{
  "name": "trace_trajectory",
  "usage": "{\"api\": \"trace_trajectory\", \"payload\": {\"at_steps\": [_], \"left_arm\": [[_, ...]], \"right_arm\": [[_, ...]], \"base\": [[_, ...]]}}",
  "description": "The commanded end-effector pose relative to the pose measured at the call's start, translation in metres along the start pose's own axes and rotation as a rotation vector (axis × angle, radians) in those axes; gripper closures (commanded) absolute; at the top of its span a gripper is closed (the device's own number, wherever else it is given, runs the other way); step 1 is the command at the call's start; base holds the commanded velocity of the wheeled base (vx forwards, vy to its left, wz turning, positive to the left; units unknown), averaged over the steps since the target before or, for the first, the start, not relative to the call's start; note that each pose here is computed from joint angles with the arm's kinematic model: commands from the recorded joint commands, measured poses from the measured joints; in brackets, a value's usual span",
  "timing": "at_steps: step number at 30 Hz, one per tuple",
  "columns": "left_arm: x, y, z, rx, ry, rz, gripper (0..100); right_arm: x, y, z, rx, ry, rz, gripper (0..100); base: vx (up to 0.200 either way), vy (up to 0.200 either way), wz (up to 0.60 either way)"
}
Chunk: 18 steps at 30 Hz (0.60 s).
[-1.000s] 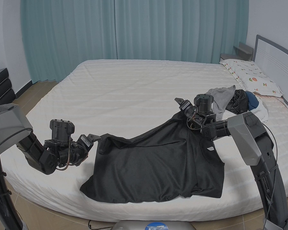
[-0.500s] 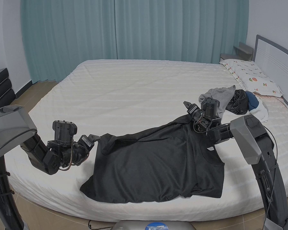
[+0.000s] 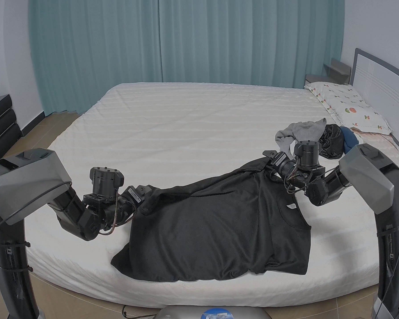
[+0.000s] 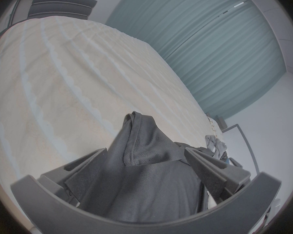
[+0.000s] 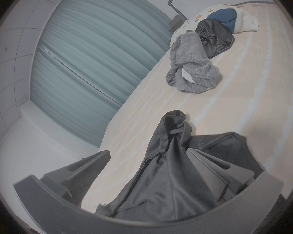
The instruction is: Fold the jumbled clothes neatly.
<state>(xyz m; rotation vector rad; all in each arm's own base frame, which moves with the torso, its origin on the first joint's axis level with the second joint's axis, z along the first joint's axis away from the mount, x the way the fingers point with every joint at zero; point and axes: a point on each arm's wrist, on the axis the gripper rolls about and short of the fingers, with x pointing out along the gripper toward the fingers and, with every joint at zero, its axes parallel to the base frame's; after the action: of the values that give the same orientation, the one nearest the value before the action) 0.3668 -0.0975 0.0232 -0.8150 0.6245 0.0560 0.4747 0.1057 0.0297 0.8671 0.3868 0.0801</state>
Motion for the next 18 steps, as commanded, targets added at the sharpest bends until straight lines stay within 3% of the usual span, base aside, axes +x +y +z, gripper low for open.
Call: {"api": "trace_trajectory", "payload": {"at_steps": [1, 10, 16, 17, 18], "left_arm": [[0.025, -0.006, -0.020, 0.071, 0.035, 0.014, 0], [0.055, -0.004, -0.033, 0.237, 0.002, 0.065, 0], [0.071, -0.010, -0.030, 0.258, -0.033, 0.080, 0], [0.072, -0.012, -0.027, 0.254, -0.046, 0.075, 100], [0.072, -0.014, -0.024, 0.251, -0.059, 0.073, 100]], "right_arm": [[-0.044, 0.021, 0.020, 0.032, -0.011, 0.059, 0], [-0.055, 0.013, 0.014, 0.029, 0.017, 0.034, 0], [-0.054, 0.011, 0.013, 0.030, 0.019, 0.027, 0], [-0.053, 0.010, 0.013, 0.030, 0.020, 0.026, 0], [-0.053, 0.009, 0.013, 0.029, 0.020, 0.023, 0]], "base": [[0.000, 0.000, 0.00], [0.000, 0.000, 0.00], [0.000, 0.000, 0.00], [0.000, 0.000, 0.00], [0.000, 0.000, 0.00]]}}
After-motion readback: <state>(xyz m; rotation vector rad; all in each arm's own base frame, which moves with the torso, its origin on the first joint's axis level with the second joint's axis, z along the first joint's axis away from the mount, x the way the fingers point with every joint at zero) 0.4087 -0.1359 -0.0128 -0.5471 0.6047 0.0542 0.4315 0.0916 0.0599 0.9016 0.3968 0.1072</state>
